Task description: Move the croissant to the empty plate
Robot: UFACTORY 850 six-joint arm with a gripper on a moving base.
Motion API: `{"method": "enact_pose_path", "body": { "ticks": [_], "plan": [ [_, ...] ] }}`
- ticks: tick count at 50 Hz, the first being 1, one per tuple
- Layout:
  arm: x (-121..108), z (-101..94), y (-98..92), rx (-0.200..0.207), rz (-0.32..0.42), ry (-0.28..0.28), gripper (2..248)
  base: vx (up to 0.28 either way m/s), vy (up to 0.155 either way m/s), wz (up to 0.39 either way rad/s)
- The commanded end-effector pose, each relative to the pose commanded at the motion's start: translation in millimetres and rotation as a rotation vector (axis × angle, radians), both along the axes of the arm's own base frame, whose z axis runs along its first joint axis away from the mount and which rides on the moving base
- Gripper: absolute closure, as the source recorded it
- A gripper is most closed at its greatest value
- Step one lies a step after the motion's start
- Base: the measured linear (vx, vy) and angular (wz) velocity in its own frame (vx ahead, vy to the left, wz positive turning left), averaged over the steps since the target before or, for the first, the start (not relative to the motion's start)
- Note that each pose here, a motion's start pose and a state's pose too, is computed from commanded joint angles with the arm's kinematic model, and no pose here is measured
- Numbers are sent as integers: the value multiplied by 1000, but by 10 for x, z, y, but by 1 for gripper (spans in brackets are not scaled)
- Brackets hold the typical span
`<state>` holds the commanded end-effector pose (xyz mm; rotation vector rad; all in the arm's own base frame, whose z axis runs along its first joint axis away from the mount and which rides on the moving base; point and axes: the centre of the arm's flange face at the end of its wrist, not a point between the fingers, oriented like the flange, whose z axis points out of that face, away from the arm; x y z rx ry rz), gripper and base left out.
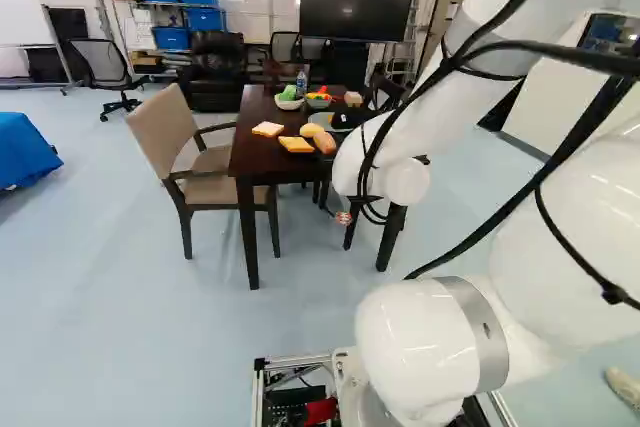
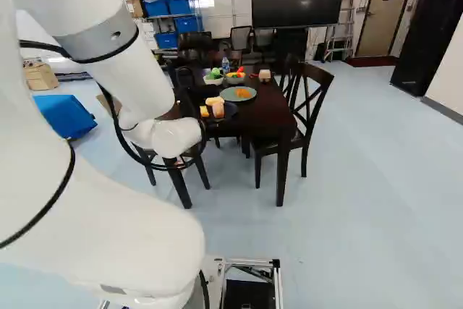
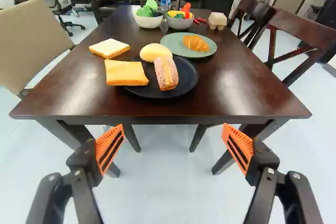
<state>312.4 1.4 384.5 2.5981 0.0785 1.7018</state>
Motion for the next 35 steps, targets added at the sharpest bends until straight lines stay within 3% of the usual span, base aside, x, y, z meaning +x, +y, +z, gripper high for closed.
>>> {"method": "enact_pose_path", "body": {
  "ticks": [35],
  "plan": [
    [-381,-171,-13,52,-19,-72,3,0,0,0]
  ]
}}
